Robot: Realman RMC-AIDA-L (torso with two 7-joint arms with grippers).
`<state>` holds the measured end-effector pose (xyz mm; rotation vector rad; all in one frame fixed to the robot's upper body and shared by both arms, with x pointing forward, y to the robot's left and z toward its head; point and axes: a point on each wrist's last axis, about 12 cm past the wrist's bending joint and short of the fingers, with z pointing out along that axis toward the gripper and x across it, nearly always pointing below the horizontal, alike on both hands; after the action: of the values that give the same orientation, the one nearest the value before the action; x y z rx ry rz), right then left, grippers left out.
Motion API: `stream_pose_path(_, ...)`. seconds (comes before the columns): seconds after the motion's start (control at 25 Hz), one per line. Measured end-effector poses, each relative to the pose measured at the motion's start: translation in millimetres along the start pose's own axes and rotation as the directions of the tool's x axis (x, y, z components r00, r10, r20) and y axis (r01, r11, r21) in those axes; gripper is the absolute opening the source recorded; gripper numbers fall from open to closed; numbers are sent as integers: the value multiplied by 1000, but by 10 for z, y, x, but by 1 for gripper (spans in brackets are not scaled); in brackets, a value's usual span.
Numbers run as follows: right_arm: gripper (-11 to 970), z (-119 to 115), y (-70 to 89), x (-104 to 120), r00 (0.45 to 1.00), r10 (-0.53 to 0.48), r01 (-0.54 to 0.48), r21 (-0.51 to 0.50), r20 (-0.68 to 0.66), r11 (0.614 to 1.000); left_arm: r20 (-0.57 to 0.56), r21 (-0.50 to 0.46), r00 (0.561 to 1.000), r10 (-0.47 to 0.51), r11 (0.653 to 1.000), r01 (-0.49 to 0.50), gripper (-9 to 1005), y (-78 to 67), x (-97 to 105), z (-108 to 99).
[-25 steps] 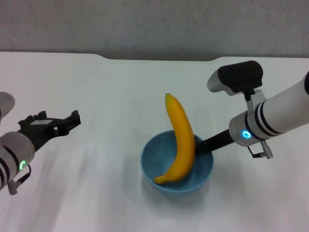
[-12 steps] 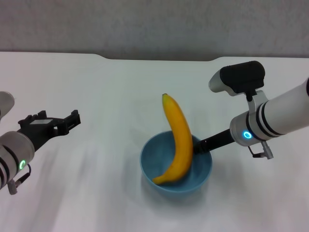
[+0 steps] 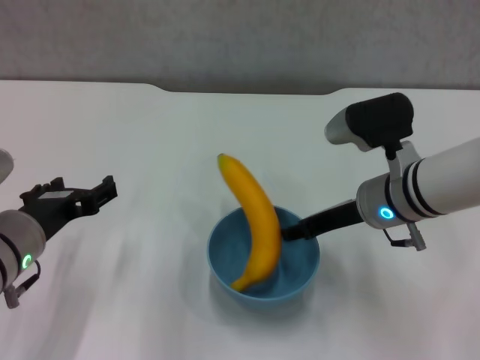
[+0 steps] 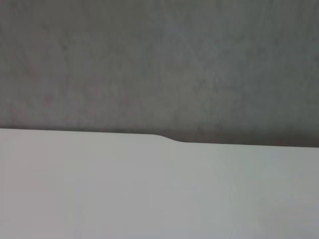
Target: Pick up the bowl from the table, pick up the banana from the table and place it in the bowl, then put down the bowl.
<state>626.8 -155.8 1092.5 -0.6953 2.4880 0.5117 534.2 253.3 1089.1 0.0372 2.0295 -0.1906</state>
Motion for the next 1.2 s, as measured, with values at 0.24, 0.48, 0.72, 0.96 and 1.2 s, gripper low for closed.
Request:
stream_pose_path(0.24, 641, -180, 19, 13, 998, -1, 2, -30, 62, 1000, 7, -11, 1000, -10, 1000, 10, 879, 47, 33, -33)
stream_pose_path(0.48, 860, -359, -81, 112, 993, -8, 6, 14, 120, 1000, 13, -20, 1000, -15, 1000, 15, 879, 78, 33, -44)
stream_pose_path(0.72, 856, -511, -161, 162, 979, -27, 19, 45, 203, 999, 30, -26, 999, -26, 999, 27, 879, 111, 45, -80)
stream_pose_path(0.96, 854, -727, -235, 251, 922, -116, 64, 151, 370, 986, 95, -18, 995, -38, 999, 40, 879, 138, 65, -161)
stream_pose_path(1.2, 852, -814, -252, 345, 863, -83, 40, 96, 498, 995, 139, -7, 989, -48, 999, 49, 879, 143, 91, -212)
